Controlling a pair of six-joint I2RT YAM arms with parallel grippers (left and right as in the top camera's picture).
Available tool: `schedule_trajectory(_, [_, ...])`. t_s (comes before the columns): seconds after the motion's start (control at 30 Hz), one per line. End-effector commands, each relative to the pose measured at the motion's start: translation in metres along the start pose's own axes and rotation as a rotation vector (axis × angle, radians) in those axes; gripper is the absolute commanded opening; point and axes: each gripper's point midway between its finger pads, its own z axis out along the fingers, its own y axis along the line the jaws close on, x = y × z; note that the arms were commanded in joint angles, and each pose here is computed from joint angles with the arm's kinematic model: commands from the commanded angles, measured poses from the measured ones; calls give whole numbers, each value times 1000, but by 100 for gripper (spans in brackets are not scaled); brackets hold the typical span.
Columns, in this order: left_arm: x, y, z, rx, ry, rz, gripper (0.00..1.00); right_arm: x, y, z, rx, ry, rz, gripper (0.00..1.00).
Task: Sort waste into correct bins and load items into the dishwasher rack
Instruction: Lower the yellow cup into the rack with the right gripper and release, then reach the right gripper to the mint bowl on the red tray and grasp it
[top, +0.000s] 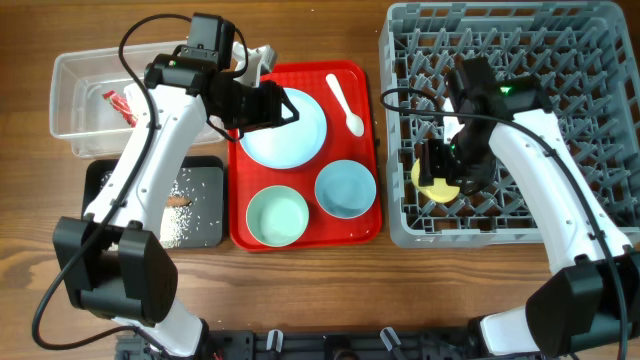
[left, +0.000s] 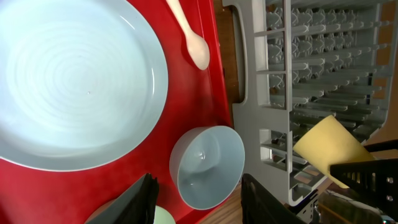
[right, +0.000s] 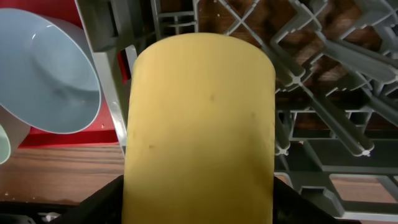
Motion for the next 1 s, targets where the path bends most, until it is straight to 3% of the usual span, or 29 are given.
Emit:
schedule_trajectory(0.0, [3,-1,0,-5,4,-4,44,3,-2,1,19,10,1,85])
schedule_trajectory(0.27, [3,-1,0,-5,4,-4,44,-9,5,1,-18,-35,-12,89])
schedule_trajectory(0.43, [1,8,0,-55,-8,-33,43,-25,114,-35,-629,-148,-303,79])
schedule_trajectory(0.63, [-20,90,-30,-392,-164,-288,47,-30,175,-18,-422,-294,-397,79])
schedule_trajectory(0.7, [-25,115,-47,-412,-204,-369,54,-28,188,-12,-319,-355,-407,79])
schedule_trajectory(0.73, [-26,130,-57,-420,-224,-423,63,-29,192,-8,-255,-390,-394,79])
schedule_trajectory(0.77, [-26,146,-69,-431,-245,-465,91,-27,200,-2,-199,-422,-393,78])
schedule_trajectory(0.8, [-26,158,-77,-438,-259,-495,100,-25,206,1,-183,-437,-400,79])
schedule_trajectory(0.97, [-6,179,-91,-465,-219,-585,100,-27,232,44,-126,-425,-454,70])
